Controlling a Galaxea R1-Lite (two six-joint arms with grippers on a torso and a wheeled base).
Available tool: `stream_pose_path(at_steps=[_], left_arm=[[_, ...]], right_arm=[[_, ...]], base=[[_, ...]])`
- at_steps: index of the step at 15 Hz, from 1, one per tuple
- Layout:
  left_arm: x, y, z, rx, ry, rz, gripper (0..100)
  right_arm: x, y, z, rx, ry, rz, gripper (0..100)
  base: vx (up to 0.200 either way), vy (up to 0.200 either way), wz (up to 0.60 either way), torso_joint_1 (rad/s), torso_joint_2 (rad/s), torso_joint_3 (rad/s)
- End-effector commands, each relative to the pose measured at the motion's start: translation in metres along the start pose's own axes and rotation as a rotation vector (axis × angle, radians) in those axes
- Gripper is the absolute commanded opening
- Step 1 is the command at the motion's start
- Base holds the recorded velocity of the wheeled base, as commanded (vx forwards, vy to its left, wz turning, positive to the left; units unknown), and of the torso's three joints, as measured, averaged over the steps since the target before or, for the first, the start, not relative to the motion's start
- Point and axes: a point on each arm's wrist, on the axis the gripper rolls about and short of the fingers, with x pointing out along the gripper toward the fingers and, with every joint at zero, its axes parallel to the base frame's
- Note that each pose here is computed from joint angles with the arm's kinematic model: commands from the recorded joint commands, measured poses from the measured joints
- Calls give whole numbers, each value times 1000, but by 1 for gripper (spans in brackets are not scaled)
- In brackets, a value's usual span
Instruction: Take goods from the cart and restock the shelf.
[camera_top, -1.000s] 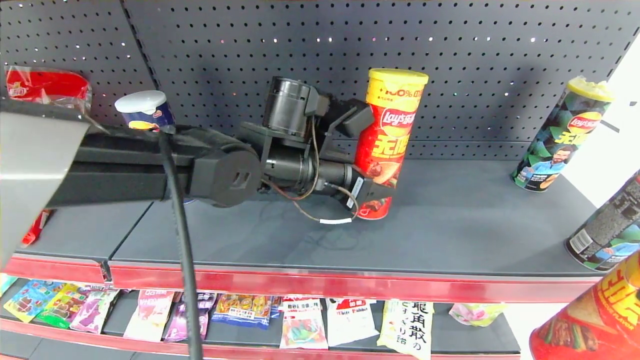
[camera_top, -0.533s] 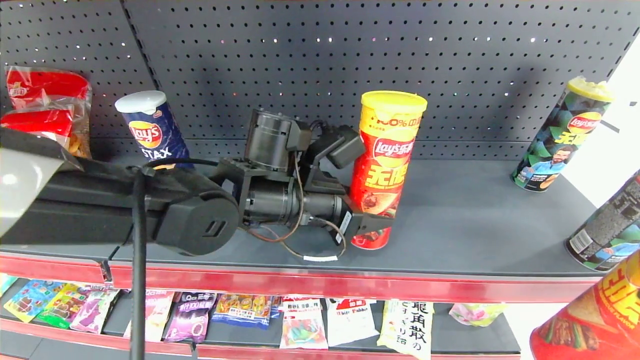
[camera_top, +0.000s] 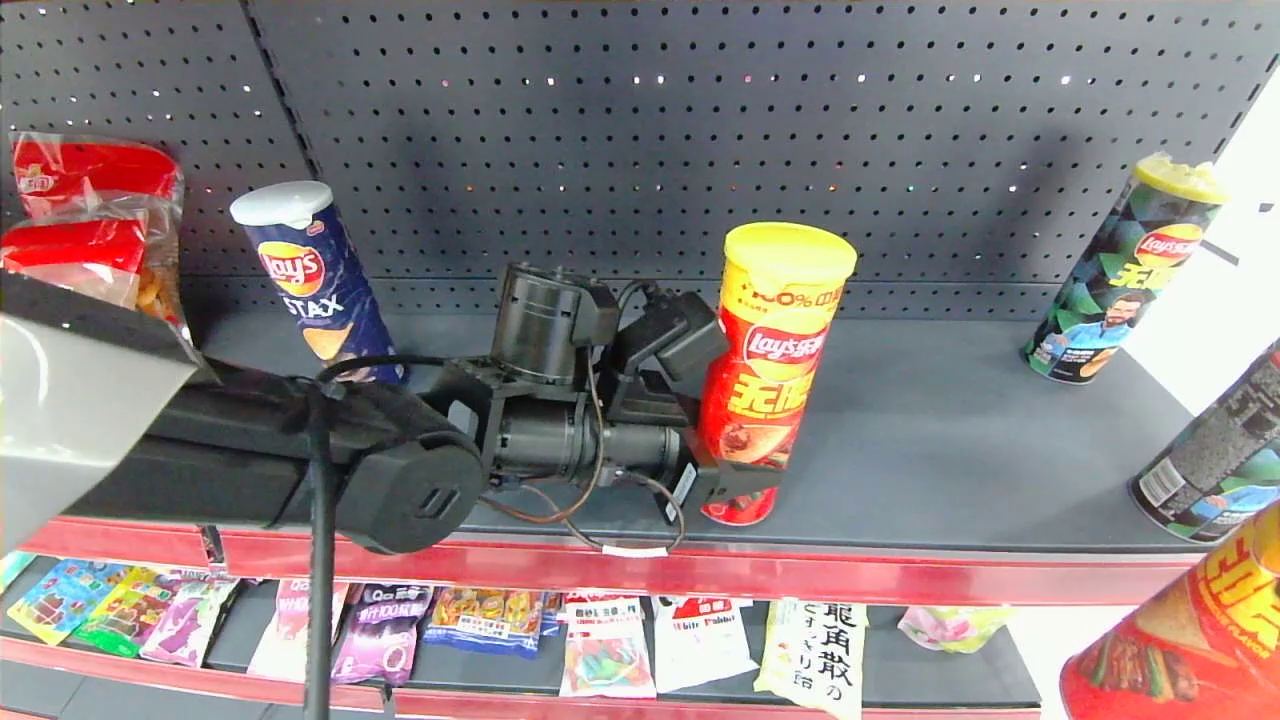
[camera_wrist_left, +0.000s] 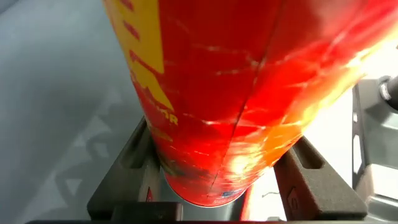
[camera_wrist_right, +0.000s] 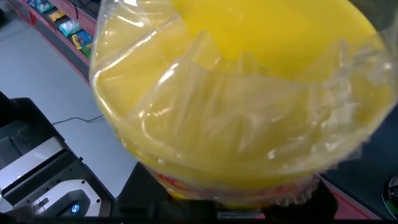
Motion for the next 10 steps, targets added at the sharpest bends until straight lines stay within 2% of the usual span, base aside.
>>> stream_pose_path(at_steps=[1, 9, 10], left_arm=[[6, 2, -7, -7, 9, -2, 0], [3, -1, -8, -3, 7, -9, 0], [2, -3, -14, -5, 9, -9, 0]], right_arm=[[0, 0, 0, -1, 0, 1, 0], [0, 0, 0, -1, 0, 1, 0], [0, 0, 0, -1, -1, 1, 0]], base=[[0, 0, 0, 0, 0, 0], [0, 0, 0, 0, 0, 0], [0, 0, 0, 0, 0, 0]])
